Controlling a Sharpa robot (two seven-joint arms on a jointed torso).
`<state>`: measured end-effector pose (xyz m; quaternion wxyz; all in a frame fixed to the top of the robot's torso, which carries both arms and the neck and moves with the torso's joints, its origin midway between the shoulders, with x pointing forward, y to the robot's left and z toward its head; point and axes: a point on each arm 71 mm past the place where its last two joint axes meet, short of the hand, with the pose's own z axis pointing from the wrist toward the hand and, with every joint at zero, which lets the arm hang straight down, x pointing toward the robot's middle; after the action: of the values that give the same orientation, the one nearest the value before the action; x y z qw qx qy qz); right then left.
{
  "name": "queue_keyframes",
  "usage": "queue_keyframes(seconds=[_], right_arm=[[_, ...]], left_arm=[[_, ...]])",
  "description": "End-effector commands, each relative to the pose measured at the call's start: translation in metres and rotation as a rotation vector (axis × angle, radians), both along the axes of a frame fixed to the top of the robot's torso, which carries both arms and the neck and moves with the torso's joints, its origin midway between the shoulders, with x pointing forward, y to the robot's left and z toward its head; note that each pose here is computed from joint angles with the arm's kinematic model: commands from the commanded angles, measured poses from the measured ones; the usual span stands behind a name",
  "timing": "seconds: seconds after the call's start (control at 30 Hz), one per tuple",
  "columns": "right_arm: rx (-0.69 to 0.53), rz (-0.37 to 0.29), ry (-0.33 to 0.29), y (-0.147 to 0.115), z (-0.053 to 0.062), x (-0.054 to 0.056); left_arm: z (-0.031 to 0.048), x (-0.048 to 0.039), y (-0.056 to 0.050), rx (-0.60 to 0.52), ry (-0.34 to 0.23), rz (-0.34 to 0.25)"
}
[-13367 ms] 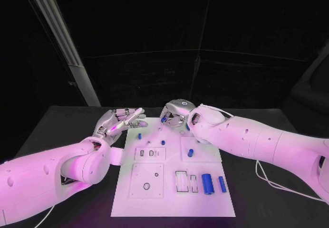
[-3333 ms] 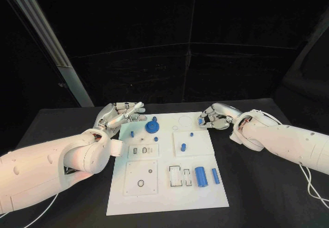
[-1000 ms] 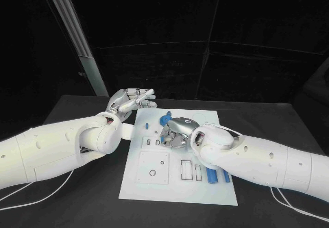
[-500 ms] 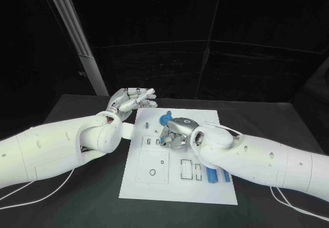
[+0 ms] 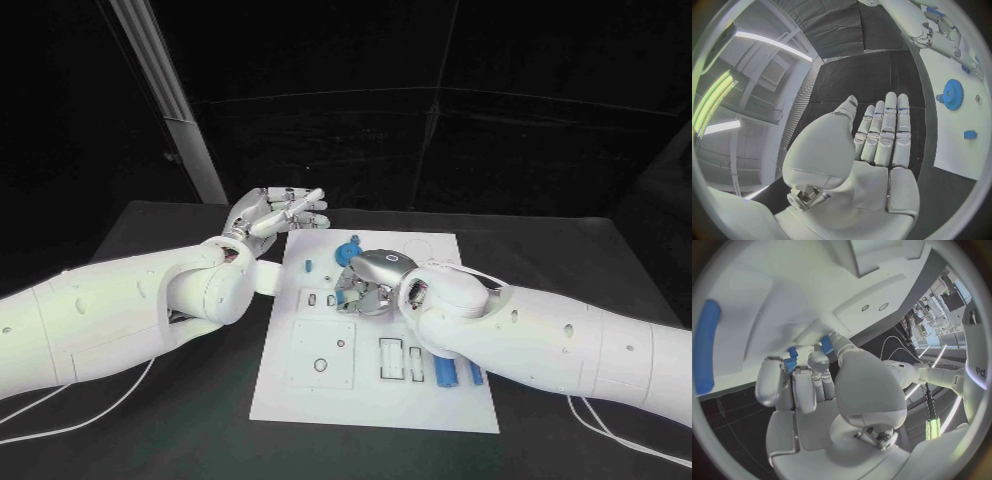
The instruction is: Assemble the parts on the task board
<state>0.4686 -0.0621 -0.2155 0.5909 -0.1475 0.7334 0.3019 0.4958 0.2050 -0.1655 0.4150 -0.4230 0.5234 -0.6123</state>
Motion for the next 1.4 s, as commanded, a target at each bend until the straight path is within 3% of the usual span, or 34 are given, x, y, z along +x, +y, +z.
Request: queue_keyframes(seconds=[0.03,0.37,0.6,0.73,0.8,0.93,1.07,1.27,1.4], right_arm=[[-0.019,-0.025,0.003,-0.003,-0.004,0.000],[0.126,-0.036,-0.101,-0.007,0.010,-0.005],[0.331,0.116,-0.178,-0.026,0.031,-0.022],[0.425,0.155,-0.109,-0.047,0.046,-0.021],[0.463,0.141,-0.041,-0.060,0.054,-0.015],[0.532,0.090,0.055,-0.089,0.069,-0.002],[0.663,-0.027,0.123,-0.126,0.082,0.011],[0.784,-0.144,0.173,-0.159,0.089,0.021],[0.829,-0.188,0.201,-0.171,0.089,0.025]], left_arm=[[0.0013,0.0001,-0.001,-0.007,-0.002,-0.013],[0.0008,0.0006,-0.001,-0.007,0.002,-0.015],[-0.0013,0.0012,0.002,0.052,0.009,-0.045],[-0.0069,0.0008,0.002,0.173,0.041,-0.115],[-0.0134,0.0000,0.002,0.264,0.100,-0.175],[-0.0255,-0.0021,0.002,0.507,0.203,-0.291],[-0.0349,-0.0026,-0.001,0.757,0.296,-0.376],[-0.0371,-0.0013,-0.011,1.044,0.367,-0.459],[-0.0334,0.0056,-0.022,1.182,0.381,-0.461]])
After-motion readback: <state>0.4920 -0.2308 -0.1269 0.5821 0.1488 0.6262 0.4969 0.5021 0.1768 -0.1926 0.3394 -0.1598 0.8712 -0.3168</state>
